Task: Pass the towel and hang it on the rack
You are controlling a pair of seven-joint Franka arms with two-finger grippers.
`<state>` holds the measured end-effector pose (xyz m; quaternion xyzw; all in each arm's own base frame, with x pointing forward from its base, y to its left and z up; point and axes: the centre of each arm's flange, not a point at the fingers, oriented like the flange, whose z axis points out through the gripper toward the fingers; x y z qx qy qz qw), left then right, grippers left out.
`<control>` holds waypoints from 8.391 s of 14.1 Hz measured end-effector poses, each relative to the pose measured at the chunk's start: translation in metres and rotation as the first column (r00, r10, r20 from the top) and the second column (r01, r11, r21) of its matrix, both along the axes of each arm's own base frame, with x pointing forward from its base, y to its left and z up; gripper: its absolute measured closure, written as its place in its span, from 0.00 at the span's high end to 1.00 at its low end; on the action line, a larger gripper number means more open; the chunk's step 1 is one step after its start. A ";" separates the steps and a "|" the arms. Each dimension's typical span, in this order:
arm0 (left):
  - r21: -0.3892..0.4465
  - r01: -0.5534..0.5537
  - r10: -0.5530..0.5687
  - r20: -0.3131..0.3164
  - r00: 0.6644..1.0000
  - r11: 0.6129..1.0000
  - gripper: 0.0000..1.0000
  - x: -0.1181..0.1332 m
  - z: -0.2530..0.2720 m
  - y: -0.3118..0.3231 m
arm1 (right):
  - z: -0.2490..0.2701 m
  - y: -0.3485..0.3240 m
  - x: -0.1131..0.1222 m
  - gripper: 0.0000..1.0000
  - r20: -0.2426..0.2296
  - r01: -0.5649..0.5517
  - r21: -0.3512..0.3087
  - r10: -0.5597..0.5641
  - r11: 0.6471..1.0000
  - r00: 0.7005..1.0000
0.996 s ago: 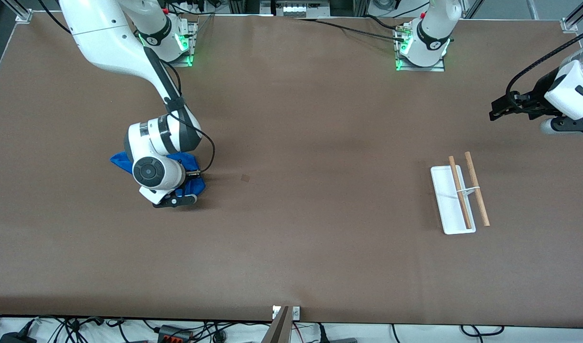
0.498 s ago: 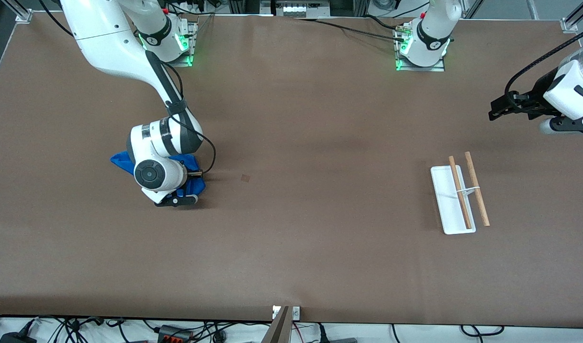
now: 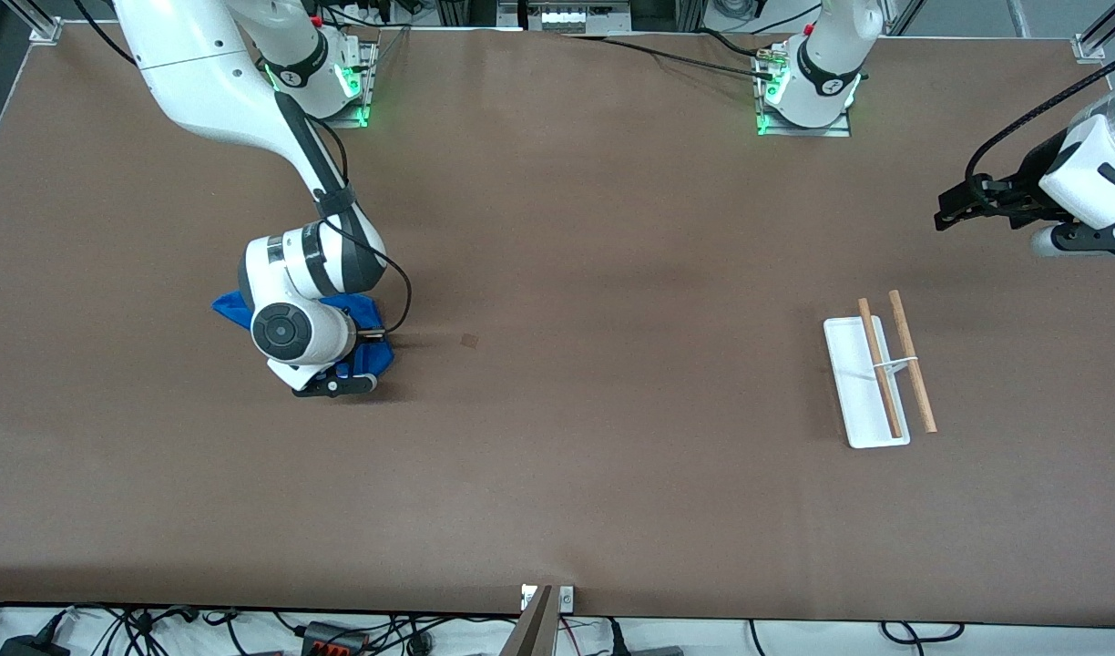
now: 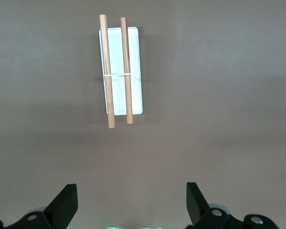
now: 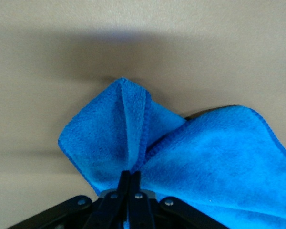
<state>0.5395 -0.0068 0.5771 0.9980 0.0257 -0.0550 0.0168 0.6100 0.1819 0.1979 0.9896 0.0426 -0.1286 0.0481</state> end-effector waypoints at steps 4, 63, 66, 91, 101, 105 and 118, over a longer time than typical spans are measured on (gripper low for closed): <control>0.000 0.000 0.000 0.000 1.000 1.000 1.00 0.000 0.000 0.000 | 0.057 0.013 0.013 0.02 0.067 -0.012 0.026 0.011 1.000 0.998; -0.023 0.998 -0.269 0.962 0.040 0.067 0.90 0.026 -0.341 -0.220 | 0.367 0.384 -0.116 0.02 0.641 -0.333 0.529 -0.110 0.781 0.760; -0.001 0.998 -0.252 0.968 0.018 0.067 0.60 0.024 -0.351 -0.225 | 0.366 0.385 -0.116 0.02 0.641 -0.333 0.528 -0.109 0.781 0.760; -0.069 0.995 -0.784 0.611 0.104 0.078 0.04 0.066 -0.239 -0.059 | 0.320 0.247 -0.030 1.00 0.470 -0.036 0.250 -0.089 0.968 0.878; -0.367 0.756 -0.724 0.254 0.642 0.542 0.04 0.049 -0.231 0.041 | 0.317 -0.020 0.055 1.00 0.291 0.206 0.062 -0.215 0.977 0.932; -0.323 0.743 -0.718 0.218 0.661 0.586 0.04 0.069 -0.236 0.087 | 0.323 -0.074 0.064 1.00 0.295 0.271 0.066 -0.278 0.960 0.914; -0.265 0.737 -0.720 0.175 0.671 0.622 0.04 0.085 -0.298 0.158 | 0.398 -0.231 0.037 1.00 0.329 0.144 0.137 -0.182 0.980 0.927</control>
